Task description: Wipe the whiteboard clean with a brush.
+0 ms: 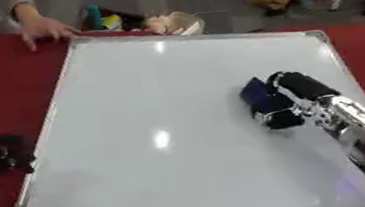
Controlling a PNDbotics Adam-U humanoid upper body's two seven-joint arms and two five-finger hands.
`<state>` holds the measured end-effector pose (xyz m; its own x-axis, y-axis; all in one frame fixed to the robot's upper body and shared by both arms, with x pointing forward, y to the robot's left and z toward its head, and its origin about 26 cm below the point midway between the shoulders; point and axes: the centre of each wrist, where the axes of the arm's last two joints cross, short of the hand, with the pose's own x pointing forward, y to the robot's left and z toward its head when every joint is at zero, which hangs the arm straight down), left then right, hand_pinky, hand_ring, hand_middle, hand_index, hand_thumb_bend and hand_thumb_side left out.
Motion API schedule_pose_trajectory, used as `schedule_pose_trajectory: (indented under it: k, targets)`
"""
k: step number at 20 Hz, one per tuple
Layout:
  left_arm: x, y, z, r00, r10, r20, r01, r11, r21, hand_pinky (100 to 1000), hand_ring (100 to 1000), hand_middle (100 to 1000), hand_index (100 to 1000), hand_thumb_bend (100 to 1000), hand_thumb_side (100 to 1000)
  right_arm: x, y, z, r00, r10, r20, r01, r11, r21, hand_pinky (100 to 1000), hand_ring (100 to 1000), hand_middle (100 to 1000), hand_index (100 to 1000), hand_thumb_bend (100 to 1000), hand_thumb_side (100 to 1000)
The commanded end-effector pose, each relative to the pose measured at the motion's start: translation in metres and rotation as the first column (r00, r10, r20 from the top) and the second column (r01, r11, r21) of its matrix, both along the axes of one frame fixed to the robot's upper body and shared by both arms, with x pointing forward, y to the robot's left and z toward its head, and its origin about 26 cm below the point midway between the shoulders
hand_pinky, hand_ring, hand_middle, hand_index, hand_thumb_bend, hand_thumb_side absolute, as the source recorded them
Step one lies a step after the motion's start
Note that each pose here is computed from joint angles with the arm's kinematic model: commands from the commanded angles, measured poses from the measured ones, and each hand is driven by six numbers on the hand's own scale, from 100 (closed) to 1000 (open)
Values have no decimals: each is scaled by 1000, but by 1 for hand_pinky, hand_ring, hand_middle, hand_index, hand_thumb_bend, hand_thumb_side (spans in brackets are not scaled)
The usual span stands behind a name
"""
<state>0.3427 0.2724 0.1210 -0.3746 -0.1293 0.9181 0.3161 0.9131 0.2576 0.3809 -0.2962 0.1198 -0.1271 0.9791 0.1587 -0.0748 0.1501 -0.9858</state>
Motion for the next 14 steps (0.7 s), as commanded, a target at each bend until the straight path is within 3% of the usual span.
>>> schedule_pose_trajectory:
  k: [1, 14]
  targets:
    - [0, 2, 9, 1000, -4, 31, 3, 1000, 17, 485, 541, 566, 653, 717, 916, -1, -21, -10, 996, -78, -36, 78, 997, 2, 648, 602, 555, 442, 100, 462]
    - [0, 3, 9, 1000, -1, 29, 0, 1000, 16, 485, 540, 566, 654, 716, 916, -5, -47, -17, 974, -225, -29, 227, 970, 85, 642, 594, 545, 436, 100, 467]
